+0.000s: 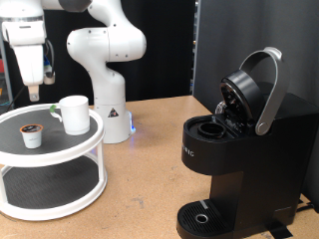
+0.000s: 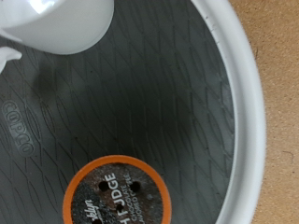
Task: Make a cup of coffee with the keurig machine
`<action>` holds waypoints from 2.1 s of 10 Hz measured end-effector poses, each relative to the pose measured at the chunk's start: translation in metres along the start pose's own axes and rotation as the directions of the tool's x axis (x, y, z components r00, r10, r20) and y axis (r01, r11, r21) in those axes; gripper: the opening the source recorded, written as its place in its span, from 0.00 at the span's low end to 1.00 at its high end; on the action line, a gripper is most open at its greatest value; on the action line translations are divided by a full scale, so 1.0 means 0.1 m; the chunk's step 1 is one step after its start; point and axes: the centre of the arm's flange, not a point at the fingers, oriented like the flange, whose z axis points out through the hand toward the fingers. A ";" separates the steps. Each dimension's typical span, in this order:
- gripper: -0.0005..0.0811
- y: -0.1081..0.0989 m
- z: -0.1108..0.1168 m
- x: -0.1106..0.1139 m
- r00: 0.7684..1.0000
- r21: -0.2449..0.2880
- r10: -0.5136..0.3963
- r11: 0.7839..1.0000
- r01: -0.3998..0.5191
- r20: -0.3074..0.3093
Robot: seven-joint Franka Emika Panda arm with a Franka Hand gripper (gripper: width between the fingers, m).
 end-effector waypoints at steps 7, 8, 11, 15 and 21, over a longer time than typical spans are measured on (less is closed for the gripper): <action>0.99 -0.05 0.50 -0.04 1.000 -0.017 0.013 1.000 -0.013 0.025; 0.99 -0.05 0.56 -0.04 1.000 -0.018 0.014 1.000 -0.014 0.025; 0.99 -0.06 0.70 -0.04 1.000 -0.028 0.018 0.999 -0.017 0.022; 0.99 -0.05 0.87 -0.06 0.999 -0.037 0.021 0.999 -0.020 0.025; 0.95 -0.04 1.02 -0.06 0.999 -0.038 0.023 0.999 -0.022 0.037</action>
